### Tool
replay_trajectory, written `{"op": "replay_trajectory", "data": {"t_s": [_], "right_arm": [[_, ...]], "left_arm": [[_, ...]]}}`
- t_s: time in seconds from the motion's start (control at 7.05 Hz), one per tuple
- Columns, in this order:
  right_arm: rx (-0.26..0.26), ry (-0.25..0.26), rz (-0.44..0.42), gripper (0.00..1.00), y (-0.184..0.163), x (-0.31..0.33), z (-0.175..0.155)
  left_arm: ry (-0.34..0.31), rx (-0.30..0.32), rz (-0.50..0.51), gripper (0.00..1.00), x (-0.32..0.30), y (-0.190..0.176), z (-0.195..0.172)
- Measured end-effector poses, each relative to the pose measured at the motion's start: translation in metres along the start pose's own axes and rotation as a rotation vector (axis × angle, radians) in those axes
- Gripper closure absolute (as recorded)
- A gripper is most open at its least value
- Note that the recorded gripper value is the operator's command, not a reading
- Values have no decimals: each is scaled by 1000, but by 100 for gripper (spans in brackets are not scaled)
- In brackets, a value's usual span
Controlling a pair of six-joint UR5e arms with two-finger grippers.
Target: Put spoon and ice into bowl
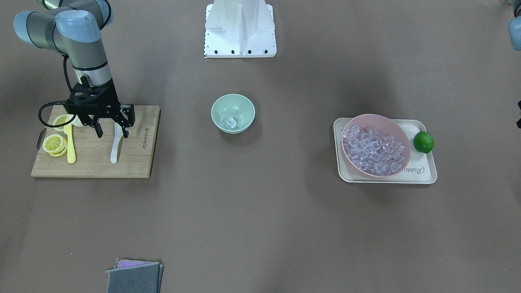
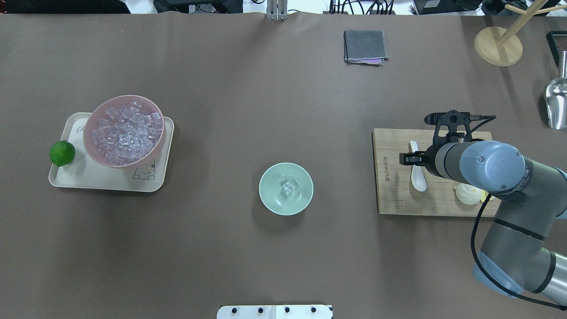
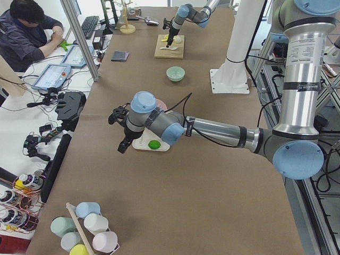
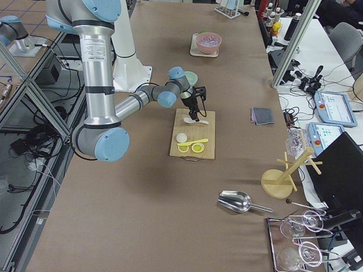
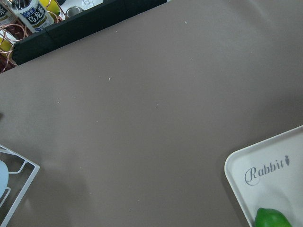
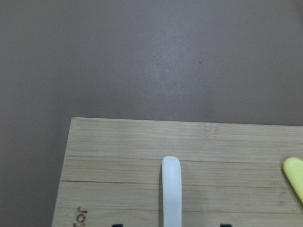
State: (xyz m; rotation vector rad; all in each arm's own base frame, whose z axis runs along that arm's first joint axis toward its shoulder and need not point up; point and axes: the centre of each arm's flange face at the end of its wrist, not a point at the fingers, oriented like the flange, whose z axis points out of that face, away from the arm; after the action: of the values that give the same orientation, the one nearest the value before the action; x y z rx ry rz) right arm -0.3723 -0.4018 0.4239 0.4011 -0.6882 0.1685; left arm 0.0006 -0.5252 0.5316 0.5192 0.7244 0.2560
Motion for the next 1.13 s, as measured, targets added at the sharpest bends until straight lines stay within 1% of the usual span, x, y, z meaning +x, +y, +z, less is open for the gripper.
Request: {"op": "replay_trajectory", "data": {"t_s": [0.28, 0.43, 0.57, 0.71, 0.85, 1.13], "right_arm": [[15, -32, 7, 37, 3, 5, 16], [18, -35, 8, 44, 5, 9, 25], [19, -32, 9, 60, 6, 12, 30], [24, -29, 12, 85, 6, 13, 32], [31, -26, 20, 100, 5, 14, 32], [39, -31, 28, 100, 4, 11, 30]], "left_arm": [[-2, -2, 3, 2, -3, 2, 0], [-1, -2, 2, 2, -3, 2, 0], [-1, -2, 0, 2, -3, 4, 0], [-1, -4, -1, 2, -3, 6, 0], [0, -5, -2, 2, -3, 8, 1], [0, -4, -1, 2, -3, 8, 1]]}}
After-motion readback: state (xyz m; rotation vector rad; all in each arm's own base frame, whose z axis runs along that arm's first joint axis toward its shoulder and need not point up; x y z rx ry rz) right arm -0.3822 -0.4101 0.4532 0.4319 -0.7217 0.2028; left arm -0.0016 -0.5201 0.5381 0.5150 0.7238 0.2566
